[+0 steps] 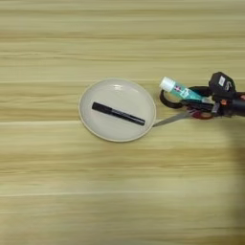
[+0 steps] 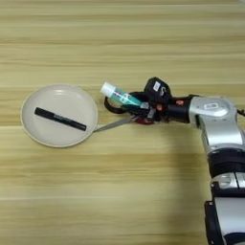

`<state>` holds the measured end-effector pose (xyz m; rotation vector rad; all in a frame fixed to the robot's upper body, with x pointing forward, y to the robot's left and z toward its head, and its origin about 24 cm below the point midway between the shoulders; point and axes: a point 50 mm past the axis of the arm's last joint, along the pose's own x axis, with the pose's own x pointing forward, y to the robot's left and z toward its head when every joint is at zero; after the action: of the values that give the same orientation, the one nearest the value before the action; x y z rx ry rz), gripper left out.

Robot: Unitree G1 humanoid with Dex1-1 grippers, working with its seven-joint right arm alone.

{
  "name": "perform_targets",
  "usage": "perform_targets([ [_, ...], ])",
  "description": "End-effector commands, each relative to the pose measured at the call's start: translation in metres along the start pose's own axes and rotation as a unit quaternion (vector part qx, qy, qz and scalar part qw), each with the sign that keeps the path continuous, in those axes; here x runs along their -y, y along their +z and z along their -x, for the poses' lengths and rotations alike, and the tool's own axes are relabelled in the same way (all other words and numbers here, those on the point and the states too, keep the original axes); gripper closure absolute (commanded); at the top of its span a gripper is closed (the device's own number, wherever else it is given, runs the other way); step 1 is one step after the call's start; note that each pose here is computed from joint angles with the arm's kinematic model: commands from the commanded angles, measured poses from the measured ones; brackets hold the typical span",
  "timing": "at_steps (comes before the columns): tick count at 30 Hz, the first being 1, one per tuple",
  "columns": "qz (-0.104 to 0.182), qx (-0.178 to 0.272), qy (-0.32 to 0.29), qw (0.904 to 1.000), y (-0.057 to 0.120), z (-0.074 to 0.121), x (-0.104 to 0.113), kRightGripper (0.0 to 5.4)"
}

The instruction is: Move the objects on the table

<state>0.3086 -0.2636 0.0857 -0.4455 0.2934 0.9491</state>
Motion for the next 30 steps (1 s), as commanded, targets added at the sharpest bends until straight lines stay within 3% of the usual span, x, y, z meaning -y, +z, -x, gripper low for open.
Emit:
perform_targets([
  [1,0.068,0.004,-0.039,0.9969,0.025,0.018,0.022,3.74],
  [30,0.065,-0.050,0.004,0.9966,-0.012,0.042,0.008,3.74],
])
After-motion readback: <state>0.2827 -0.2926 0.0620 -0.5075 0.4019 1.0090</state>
